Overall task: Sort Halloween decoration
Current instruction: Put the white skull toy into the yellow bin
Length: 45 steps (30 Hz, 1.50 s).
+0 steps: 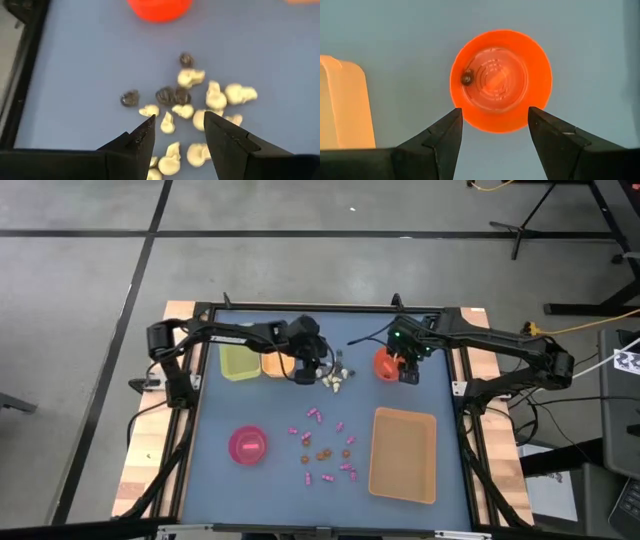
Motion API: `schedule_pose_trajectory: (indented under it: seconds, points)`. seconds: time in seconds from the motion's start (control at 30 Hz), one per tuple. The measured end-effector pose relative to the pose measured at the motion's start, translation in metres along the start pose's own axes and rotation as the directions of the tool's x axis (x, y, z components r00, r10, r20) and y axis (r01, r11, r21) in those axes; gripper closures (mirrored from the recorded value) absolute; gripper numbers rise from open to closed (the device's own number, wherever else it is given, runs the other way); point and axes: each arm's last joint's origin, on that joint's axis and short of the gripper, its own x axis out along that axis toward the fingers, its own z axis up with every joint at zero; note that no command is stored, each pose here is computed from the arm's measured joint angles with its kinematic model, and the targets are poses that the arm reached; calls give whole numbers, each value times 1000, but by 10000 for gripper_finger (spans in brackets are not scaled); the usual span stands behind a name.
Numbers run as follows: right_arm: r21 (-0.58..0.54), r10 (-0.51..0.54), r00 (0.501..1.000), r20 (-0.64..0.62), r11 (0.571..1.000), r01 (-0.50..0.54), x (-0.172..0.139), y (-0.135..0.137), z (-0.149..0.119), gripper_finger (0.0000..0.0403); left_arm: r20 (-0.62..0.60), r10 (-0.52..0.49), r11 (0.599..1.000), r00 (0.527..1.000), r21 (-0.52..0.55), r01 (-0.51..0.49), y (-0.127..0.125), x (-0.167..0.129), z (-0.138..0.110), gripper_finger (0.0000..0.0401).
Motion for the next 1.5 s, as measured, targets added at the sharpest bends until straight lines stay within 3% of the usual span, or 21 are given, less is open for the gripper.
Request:
schedule_pose_trajectory:
  seconds: [0.27,0.5,0.83,1.03,1.5]
  points:
    - [0,-8,1000,30,1000,8,0,-1,3,178,-67,-37,993,997,110,44,-4,22,-14,248]
    - [1,-12,999,46,1000,12,0,-1,5,178,-106,-55,989,993,129,69,-6,29,-21,248]
    - [19,-12,999,46,1000,11,0,-1,5,178,-145,-74,988,987,123,93,-8,29,-25,248]
    - [19,-12,999,46,1000,11,0,-1,5,178,-175,-136,983,975,103,155,-12,46,-37,248]
    - [19,-12,999,46,1000,11,0,-1,5,178,-194,-132,984,972,92,152,-12,52,-41,259]
